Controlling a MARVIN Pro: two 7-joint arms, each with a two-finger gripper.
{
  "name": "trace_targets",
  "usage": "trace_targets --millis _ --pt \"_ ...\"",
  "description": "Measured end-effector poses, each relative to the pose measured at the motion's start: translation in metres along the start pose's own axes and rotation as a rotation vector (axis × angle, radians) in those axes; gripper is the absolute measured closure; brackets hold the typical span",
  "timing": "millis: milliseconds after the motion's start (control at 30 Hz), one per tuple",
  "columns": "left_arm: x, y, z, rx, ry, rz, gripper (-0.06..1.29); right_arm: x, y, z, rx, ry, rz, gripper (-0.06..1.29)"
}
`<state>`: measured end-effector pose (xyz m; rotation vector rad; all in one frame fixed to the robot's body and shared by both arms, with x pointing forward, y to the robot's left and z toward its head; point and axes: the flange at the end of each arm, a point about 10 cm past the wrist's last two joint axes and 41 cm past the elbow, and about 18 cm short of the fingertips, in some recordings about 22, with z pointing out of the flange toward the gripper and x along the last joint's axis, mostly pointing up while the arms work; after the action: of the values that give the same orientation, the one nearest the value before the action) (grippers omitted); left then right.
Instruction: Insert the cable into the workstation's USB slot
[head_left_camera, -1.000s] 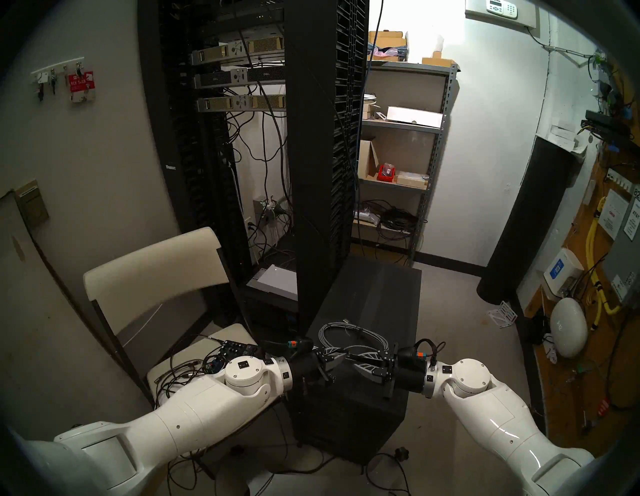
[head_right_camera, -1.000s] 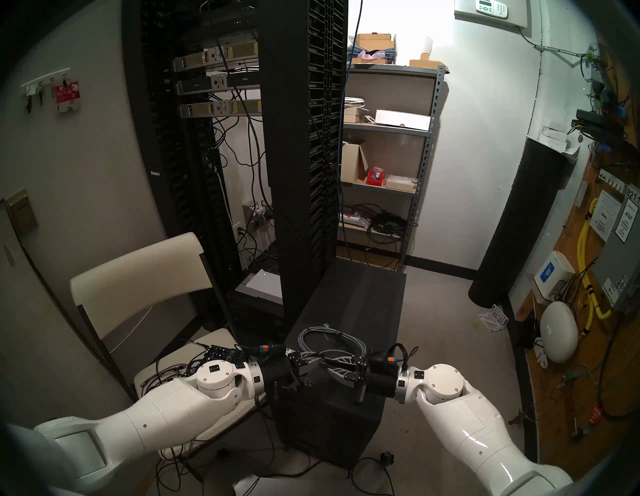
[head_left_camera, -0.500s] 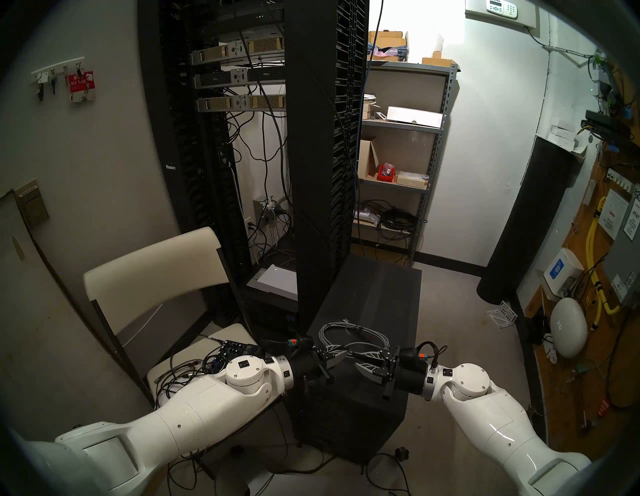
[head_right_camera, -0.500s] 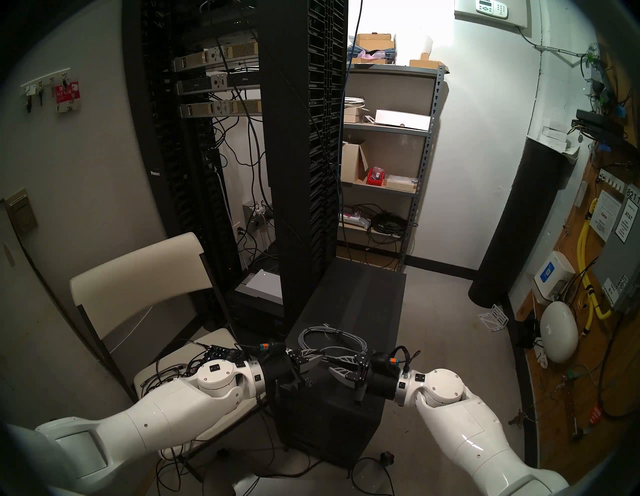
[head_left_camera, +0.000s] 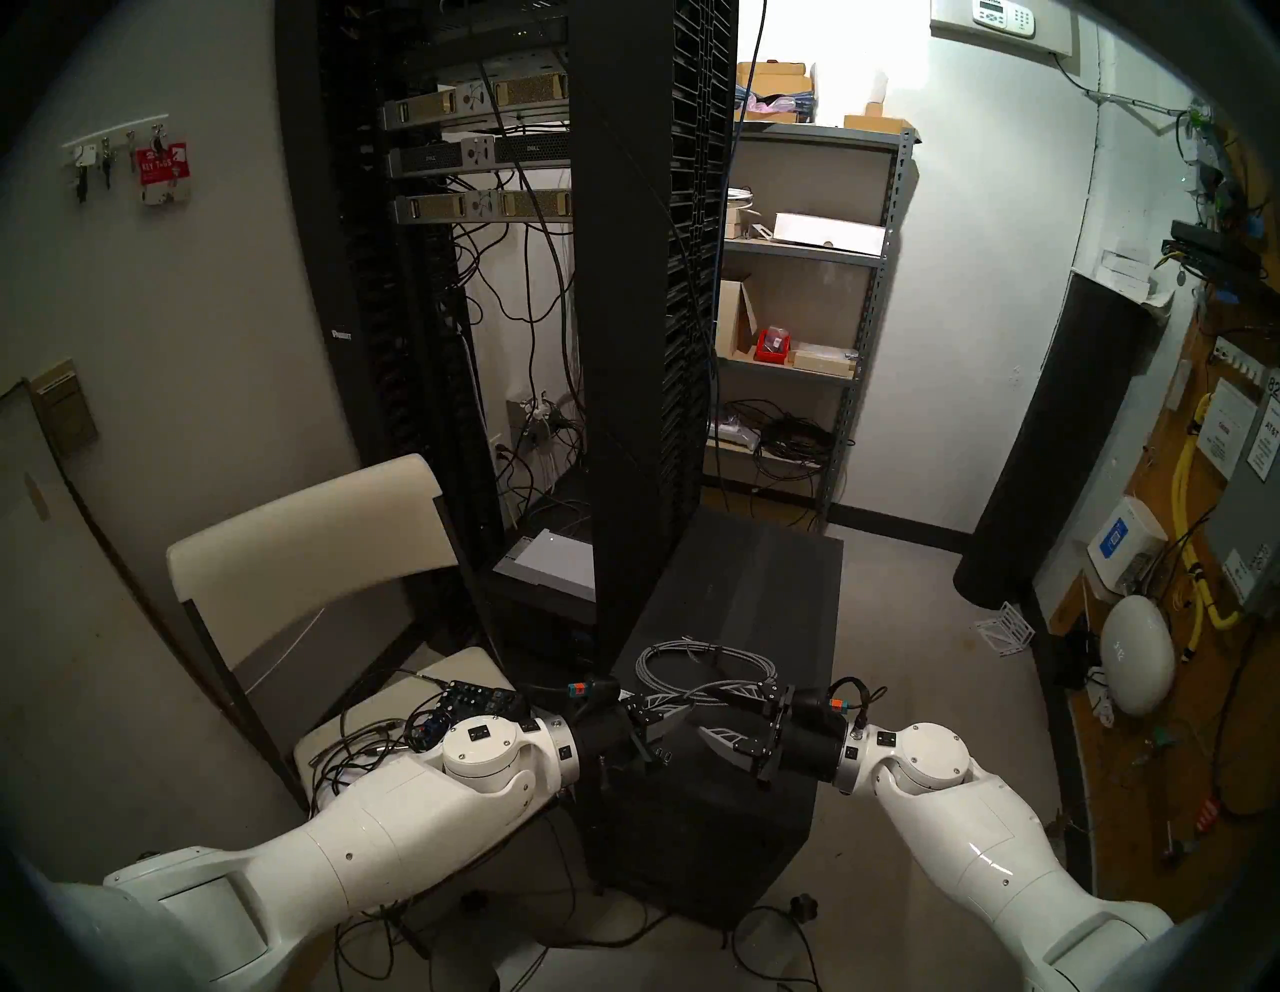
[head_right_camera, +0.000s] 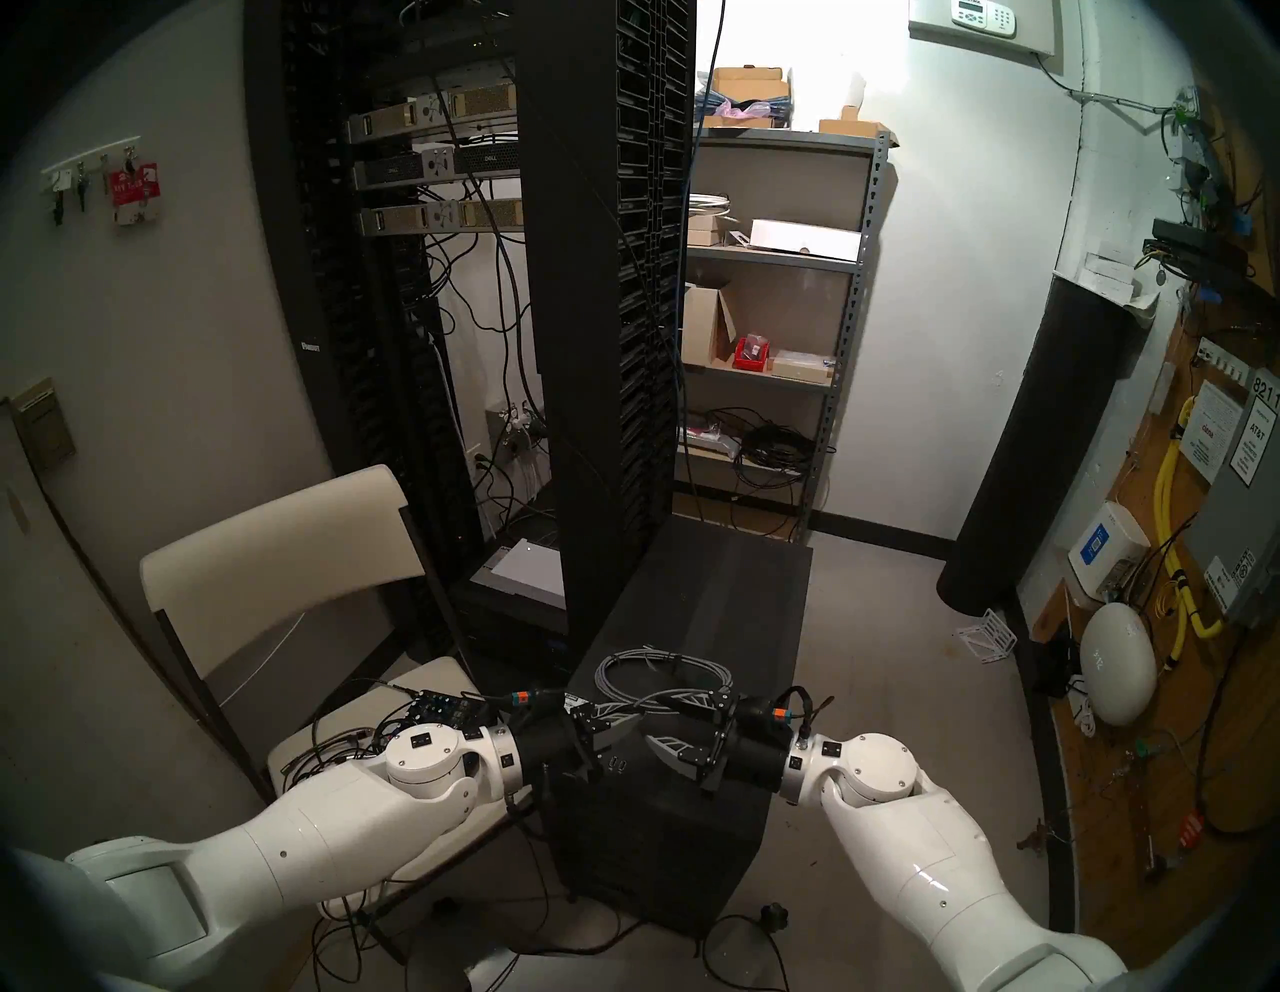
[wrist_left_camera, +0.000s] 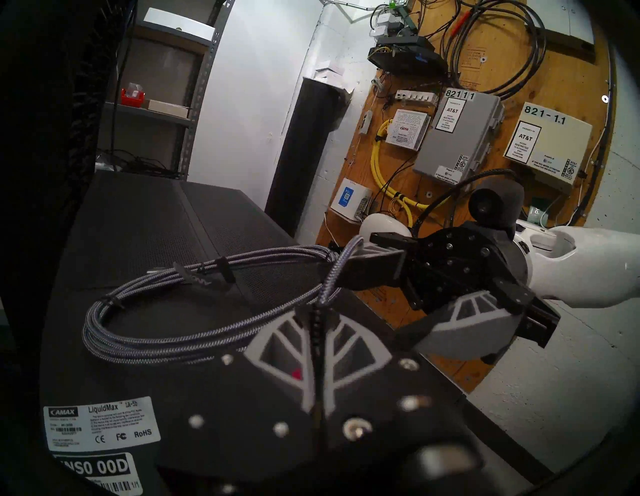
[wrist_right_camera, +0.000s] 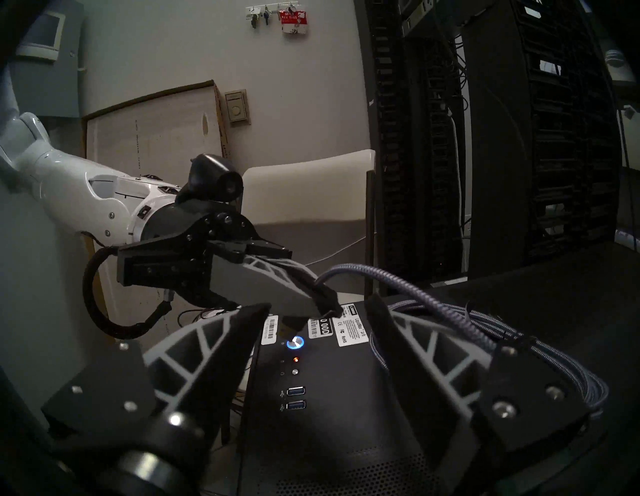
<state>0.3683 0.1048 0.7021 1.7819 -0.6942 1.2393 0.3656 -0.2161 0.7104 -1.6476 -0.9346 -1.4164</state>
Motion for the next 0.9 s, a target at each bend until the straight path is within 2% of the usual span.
trace_targets --millis 100,200,267,300,467,667,800,900 --pt "-0.001 0.0 -0.002 0.0 0.0 0.002 1.22 0.002 0.001 0.001 0.004 0.011 -0.005 0.33" --pt "-0.002 0.0 -0.003 0.0 0.0 0.003 1.22 0.005 0.0 0.002 0.009 0.019 -0.009 0.44" --pt "-0.002 0.0 -0.003 -0.001 0.002 0.003 1.22 0.007 0.0 0.003 0.014 0.027 -0.013 0.57" --pt "-0.002 0.001 -0.003 -0.001 0.002 0.003 1.22 0.008 0.0 0.003 0.016 0.029 -0.014 0.57" --pt "-0.001 0.003 -0.002 -0.006 0.008 0.005 1.22 0.01 -0.001 0.005 0.029 0.042 -0.017 0.77" --pt "-0.002 0.005 0.0 -0.012 0.006 0.011 1.22 0.011 -0.003 0.006 0.04 0.049 -0.018 0.69" --pt "-0.004 0.008 0.0 -0.018 -0.003 0.021 1.22 0.011 -0.004 0.007 0.045 0.051 -0.016 0.5" --pt "-0.006 0.009 0.001 -0.021 -0.009 0.026 1.22 0.011 -0.005 0.008 0.045 0.051 -0.012 0.45"
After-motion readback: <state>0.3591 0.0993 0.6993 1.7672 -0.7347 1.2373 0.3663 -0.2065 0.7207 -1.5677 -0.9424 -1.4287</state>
